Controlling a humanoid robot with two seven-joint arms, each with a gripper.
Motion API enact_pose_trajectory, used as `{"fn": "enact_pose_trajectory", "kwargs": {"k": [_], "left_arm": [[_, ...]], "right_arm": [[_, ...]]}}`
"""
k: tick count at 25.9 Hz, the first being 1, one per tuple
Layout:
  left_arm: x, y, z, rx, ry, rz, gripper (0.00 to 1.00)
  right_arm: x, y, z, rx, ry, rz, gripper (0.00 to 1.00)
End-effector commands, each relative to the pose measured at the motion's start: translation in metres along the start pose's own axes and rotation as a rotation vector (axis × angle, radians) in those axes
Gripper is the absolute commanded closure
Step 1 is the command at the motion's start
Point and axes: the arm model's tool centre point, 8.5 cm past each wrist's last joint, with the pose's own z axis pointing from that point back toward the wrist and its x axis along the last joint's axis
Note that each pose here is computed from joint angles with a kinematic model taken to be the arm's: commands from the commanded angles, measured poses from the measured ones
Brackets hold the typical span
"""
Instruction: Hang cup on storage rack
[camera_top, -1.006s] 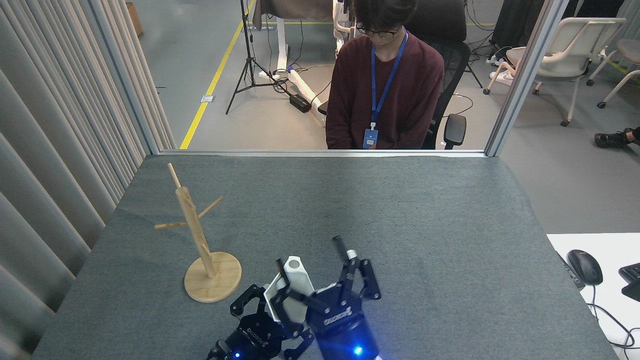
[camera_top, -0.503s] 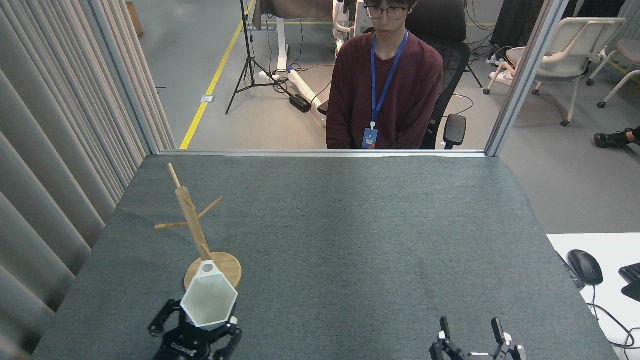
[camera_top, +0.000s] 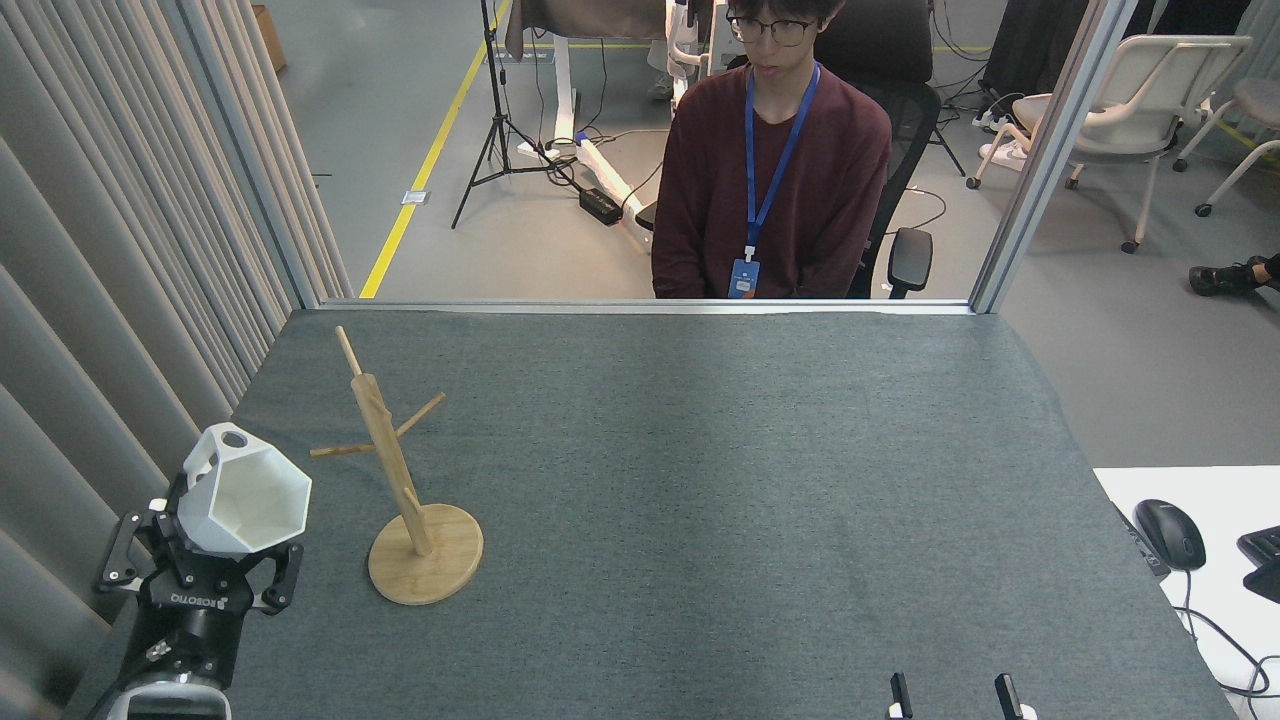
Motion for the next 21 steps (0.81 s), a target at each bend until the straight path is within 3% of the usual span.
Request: {"fn": "enact_pose_trajectory", "kwargs": {"k": [1, 9, 21], "left_arm": [[0.002, 0.002, -0.010, 0.008, 0.001, -0.018, 0.82], [0.047, 0.007, -0.002, 0.055, -0.143, -0.003, 0.81], [0.059, 0.005, -0.016, 0.044, -0.167, -0.020, 0.81]], "right_arm": [[0.000, 0.001, 0.000, 0.005, 0.001, 0.000, 0.00], [-0.001, 0.003, 0.000, 0.012, 0.005, 0.000, 0.00], [-0.001, 0.004, 0.001, 0.011, 0.003, 0.000, 0.00]]}}
